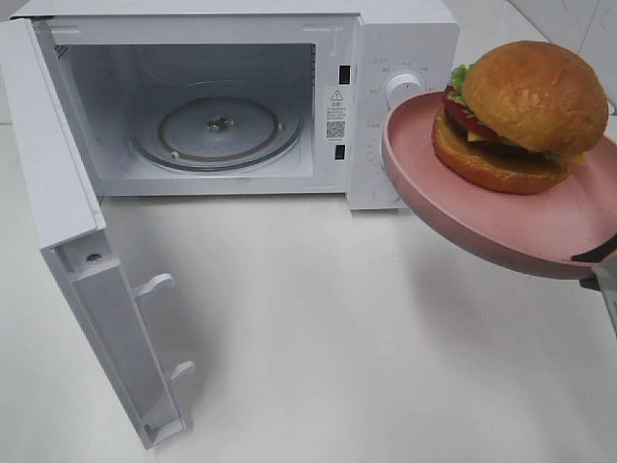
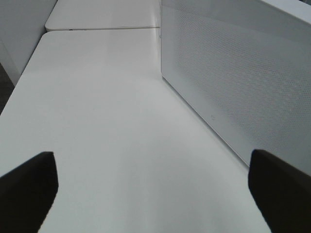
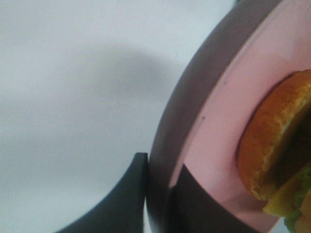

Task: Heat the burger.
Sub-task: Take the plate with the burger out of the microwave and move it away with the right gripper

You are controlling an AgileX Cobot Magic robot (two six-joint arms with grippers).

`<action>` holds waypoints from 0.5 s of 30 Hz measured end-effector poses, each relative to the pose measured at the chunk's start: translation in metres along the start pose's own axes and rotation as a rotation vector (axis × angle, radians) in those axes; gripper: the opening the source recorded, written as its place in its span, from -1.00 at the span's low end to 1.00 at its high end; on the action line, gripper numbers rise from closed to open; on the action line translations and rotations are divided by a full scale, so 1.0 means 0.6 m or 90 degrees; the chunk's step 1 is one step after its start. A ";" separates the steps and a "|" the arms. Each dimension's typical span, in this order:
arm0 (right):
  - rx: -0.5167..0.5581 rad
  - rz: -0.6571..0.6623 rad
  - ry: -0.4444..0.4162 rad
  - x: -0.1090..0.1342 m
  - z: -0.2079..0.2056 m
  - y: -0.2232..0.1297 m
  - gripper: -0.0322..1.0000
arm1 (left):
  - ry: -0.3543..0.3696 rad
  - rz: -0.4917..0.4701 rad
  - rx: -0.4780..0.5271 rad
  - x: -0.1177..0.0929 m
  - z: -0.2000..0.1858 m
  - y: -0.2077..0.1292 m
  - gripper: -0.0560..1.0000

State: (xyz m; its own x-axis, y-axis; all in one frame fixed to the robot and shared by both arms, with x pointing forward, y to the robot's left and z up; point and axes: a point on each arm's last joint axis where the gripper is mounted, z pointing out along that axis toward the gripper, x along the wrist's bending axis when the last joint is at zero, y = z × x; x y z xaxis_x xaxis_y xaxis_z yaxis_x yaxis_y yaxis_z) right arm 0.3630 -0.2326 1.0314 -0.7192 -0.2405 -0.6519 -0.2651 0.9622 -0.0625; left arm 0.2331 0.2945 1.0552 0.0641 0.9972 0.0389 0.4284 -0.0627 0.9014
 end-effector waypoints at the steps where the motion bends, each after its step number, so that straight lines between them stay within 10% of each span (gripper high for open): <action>1: 0.014 0.008 -0.001 0.001 -0.003 -0.005 -0.78 | 0.000 0.000 0.000 0.000 0.000 0.000 0.98; 15: 0.091 0.047 0.013 0.006 -0.006 -0.024 -0.78 | 0.000 0.000 0.000 0.000 0.000 0.000 0.98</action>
State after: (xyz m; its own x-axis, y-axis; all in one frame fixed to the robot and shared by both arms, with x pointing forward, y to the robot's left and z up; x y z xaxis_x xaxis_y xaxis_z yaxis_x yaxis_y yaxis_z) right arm 0.3617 -0.2478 1.0326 -0.7463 -0.1696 -0.6437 -0.1183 0.9854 -0.1225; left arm 0.2331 0.2945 1.0552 0.0641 0.9972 0.0389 0.4284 -0.0627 0.9014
